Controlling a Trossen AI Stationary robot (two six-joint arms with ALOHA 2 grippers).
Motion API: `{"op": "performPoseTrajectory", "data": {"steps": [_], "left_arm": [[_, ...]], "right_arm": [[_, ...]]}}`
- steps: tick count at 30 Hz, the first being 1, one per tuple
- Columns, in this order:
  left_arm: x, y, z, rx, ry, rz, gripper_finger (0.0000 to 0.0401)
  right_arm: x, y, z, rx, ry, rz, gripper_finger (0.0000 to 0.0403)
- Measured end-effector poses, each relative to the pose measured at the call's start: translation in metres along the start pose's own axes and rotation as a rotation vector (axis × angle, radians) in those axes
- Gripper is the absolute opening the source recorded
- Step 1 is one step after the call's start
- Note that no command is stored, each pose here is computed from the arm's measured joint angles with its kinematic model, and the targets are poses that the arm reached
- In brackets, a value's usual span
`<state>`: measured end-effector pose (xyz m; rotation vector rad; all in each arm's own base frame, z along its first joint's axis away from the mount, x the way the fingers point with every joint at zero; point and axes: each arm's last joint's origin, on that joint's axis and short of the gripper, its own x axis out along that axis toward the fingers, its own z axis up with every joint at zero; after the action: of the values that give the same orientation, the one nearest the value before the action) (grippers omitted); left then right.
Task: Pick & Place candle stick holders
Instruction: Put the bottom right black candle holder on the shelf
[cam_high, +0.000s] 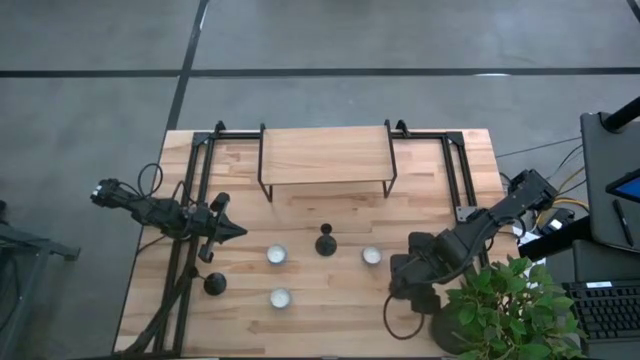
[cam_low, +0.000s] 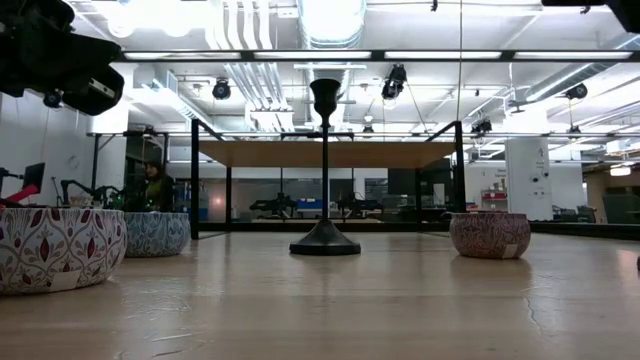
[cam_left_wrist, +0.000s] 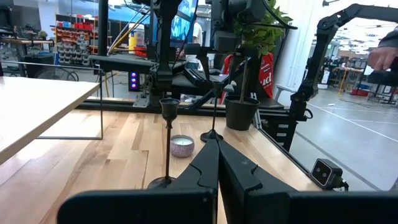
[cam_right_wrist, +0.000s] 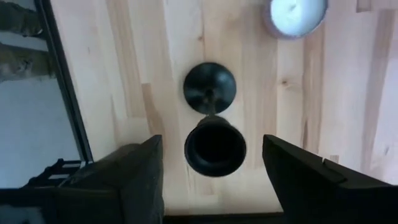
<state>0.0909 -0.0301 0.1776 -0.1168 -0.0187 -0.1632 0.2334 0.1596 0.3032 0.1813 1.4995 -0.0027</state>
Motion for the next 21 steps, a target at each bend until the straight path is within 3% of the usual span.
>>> {"op": "performPoseTrajectory", "data": {"steps": [21], "left_arm": [[0.0, 0.0, 0.0, 0.0, 0.0, 0.0, 0.0003]], "right_arm": [[0.007, 0.0003, 0.0005, -0.025, -0.004, 0.002, 0.0175]]}}
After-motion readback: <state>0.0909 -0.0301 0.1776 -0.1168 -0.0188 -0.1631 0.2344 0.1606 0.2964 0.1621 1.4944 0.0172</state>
